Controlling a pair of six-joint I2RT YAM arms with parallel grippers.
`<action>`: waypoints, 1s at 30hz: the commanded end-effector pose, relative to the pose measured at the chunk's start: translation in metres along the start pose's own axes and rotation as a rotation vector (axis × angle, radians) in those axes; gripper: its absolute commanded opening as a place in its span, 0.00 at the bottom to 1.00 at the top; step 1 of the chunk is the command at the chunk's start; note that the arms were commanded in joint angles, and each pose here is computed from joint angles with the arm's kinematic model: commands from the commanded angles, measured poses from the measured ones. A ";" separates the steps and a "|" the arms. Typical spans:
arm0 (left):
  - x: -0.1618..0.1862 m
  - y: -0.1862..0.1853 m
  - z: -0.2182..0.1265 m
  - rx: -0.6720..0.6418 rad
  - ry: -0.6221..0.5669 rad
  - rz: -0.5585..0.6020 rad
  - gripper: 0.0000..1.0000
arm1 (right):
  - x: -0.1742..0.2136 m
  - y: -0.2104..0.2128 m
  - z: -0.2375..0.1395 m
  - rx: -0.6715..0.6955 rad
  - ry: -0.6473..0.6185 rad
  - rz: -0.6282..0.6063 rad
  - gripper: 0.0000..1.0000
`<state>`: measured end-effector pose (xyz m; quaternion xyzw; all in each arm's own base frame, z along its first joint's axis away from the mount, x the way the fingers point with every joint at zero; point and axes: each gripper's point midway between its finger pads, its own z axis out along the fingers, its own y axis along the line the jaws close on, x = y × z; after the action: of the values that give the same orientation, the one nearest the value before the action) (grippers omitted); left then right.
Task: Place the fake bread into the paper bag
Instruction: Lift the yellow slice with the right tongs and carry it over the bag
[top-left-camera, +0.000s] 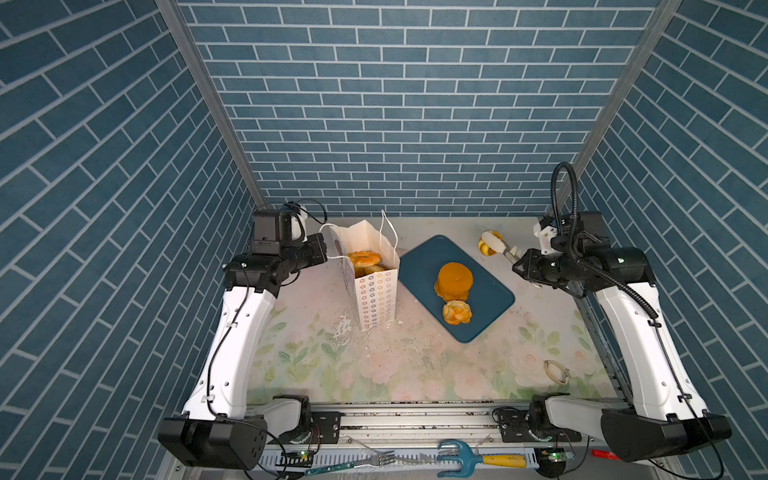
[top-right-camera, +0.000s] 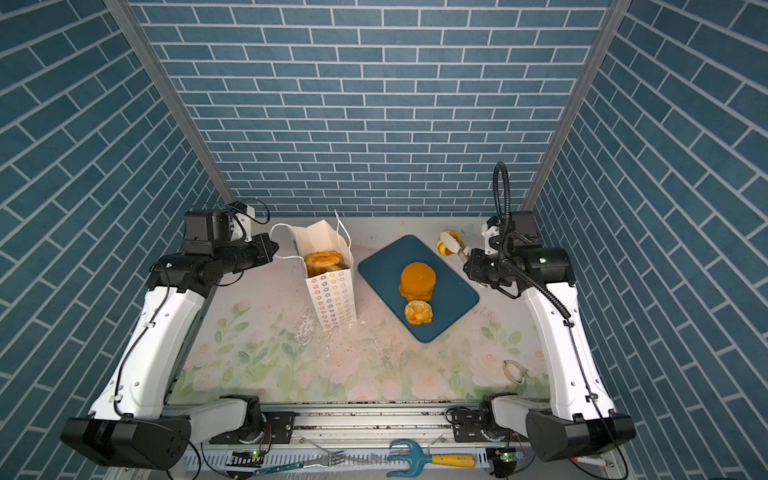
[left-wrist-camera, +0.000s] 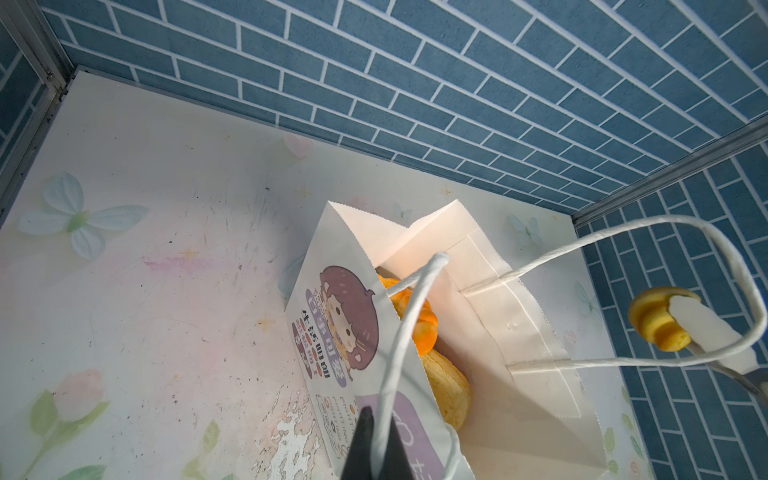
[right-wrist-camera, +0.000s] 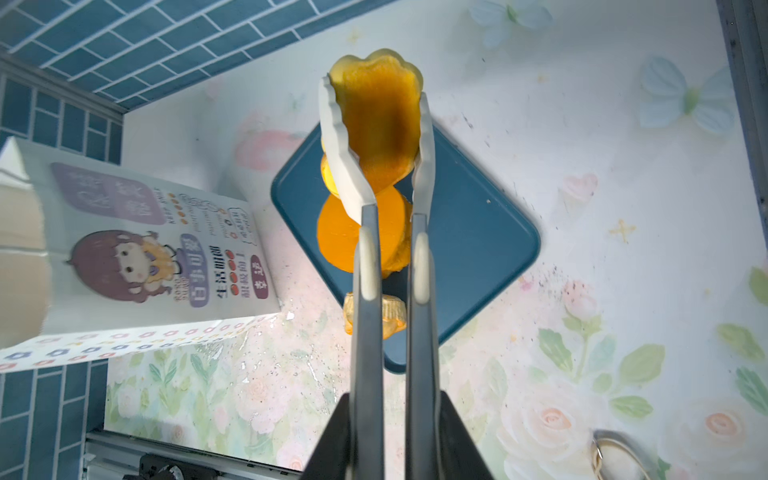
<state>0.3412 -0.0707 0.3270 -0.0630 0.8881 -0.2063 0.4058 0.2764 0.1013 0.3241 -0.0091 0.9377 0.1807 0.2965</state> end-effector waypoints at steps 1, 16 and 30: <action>0.001 -0.003 -0.005 0.011 -0.010 0.009 0.00 | -0.019 0.035 -0.013 -0.063 -0.064 -0.122 0.26; 0.008 0.001 -0.009 -0.005 -0.008 -0.002 0.00 | -0.056 0.194 -0.029 -0.330 -0.211 -0.529 0.26; 0.011 0.000 -0.008 0.002 -0.001 -0.012 0.00 | -0.043 0.250 -0.019 -0.299 -0.264 -0.735 0.26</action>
<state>0.3332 -0.0694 0.3271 -0.0688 0.8861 -0.2075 0.4086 0.2620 0.3317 0.4127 -0.3683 0.8158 0.2175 0.3893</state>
